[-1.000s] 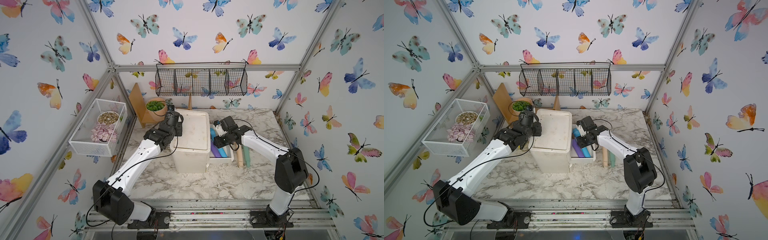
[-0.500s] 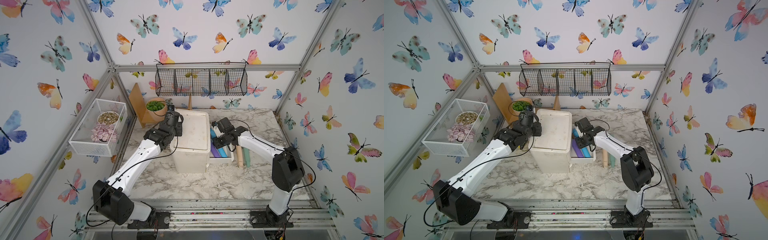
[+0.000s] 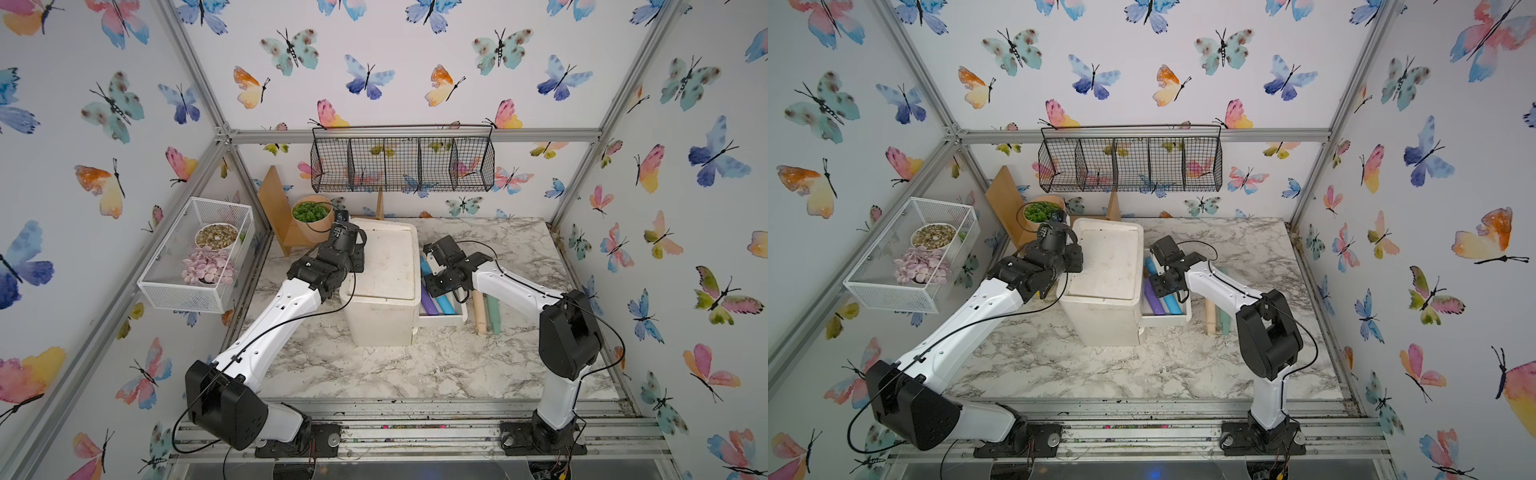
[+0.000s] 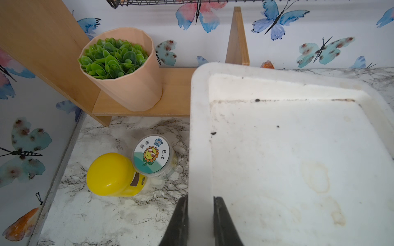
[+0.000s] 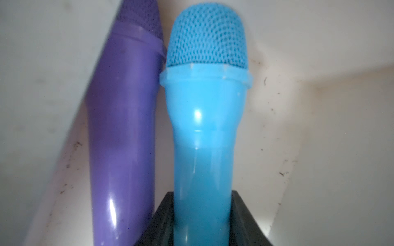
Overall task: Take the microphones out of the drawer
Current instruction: Pick up the microphone from the drawer.
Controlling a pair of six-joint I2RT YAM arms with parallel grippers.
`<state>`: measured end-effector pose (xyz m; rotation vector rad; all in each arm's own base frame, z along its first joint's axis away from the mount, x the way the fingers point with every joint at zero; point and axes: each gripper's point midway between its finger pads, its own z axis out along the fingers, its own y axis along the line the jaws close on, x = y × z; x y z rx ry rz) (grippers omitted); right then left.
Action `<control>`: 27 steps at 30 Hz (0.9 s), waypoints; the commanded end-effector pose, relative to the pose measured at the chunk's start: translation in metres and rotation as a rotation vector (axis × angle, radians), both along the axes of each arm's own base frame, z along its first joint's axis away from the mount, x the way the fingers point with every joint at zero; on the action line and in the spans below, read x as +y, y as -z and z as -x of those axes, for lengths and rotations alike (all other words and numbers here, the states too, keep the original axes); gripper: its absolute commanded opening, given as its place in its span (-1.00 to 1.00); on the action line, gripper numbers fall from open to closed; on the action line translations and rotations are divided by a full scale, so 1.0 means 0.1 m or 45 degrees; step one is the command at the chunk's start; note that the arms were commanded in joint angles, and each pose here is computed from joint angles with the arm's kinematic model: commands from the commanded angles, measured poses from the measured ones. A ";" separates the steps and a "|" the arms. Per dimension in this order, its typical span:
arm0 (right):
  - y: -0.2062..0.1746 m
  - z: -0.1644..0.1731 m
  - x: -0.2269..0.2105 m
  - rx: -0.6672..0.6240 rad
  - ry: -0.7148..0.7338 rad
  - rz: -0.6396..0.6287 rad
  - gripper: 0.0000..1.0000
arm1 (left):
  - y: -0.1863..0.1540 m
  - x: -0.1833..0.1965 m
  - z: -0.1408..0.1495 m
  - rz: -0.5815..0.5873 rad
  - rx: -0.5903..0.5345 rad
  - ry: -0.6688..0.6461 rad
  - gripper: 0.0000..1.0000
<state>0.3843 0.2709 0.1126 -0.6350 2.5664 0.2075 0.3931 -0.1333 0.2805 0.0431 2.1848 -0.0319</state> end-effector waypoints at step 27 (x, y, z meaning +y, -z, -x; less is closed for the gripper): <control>-0.99 -0.09 0.01 -0.236 0.092 -0.222 -0.58 | 0.18 0.12 0.05 -0.109 0.058 -0.009 -1.00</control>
